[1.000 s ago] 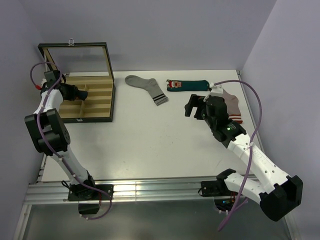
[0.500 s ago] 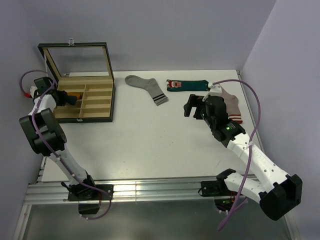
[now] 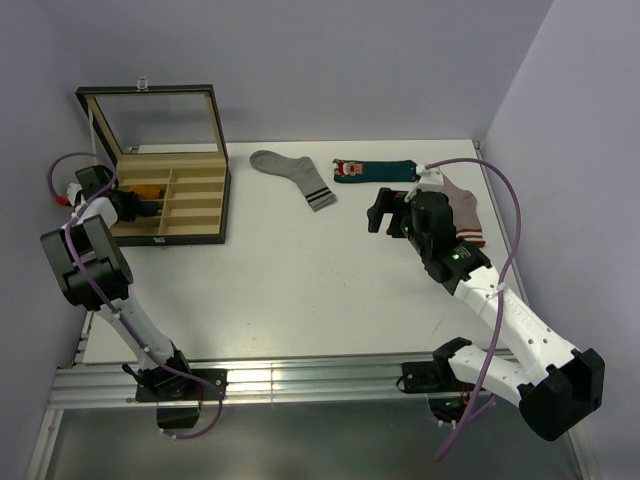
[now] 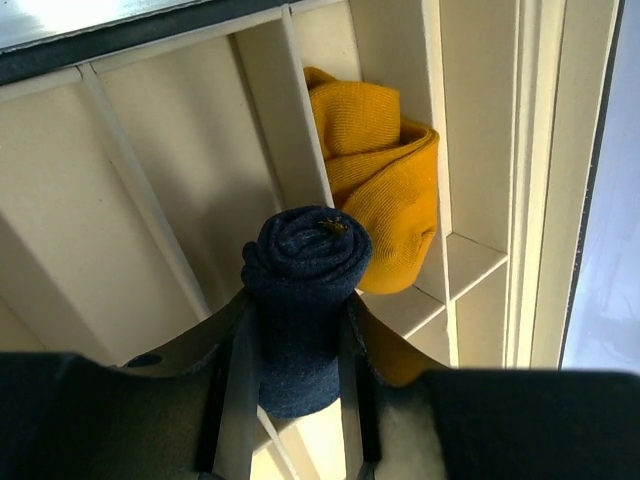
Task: Roll the socks
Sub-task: Place the sock in the storage box.
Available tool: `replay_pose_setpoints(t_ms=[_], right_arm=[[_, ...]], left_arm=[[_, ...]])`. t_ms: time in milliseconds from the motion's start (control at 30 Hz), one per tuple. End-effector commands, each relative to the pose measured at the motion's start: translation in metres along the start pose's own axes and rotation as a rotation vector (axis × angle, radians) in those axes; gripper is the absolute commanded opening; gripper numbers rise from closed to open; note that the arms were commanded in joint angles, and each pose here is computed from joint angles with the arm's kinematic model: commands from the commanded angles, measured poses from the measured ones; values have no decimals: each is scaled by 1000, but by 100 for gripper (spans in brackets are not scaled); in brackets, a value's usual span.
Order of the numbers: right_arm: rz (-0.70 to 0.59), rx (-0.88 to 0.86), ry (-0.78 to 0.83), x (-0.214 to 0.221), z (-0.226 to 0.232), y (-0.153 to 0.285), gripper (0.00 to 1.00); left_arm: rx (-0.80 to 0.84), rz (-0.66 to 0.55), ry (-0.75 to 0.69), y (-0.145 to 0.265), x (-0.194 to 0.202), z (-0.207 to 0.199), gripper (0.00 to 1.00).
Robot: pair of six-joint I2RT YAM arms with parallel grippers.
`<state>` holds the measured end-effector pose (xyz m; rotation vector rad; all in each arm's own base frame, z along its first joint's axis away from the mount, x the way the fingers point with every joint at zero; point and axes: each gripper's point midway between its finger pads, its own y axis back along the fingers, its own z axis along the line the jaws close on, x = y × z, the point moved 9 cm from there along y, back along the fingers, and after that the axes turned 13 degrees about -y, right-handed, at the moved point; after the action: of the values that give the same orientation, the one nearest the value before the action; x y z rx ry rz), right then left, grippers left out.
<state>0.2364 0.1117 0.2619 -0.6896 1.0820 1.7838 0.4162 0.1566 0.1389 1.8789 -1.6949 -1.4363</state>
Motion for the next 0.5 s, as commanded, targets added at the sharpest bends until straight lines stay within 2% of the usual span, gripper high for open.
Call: replay_pose_setpoints(t_ms=[0,367,467], right_arm=[[-49,-25,2,-10,4,0,100],[-40,-28,-1,-6,3,-3,100],[-40,-31,-2,-6,3,-3,100]], left_arm=[[-24,6,17,-5,0,7,0],[-96,115,1,-19,14,15,1],[-118,135,-4,-24,16,18,7]])
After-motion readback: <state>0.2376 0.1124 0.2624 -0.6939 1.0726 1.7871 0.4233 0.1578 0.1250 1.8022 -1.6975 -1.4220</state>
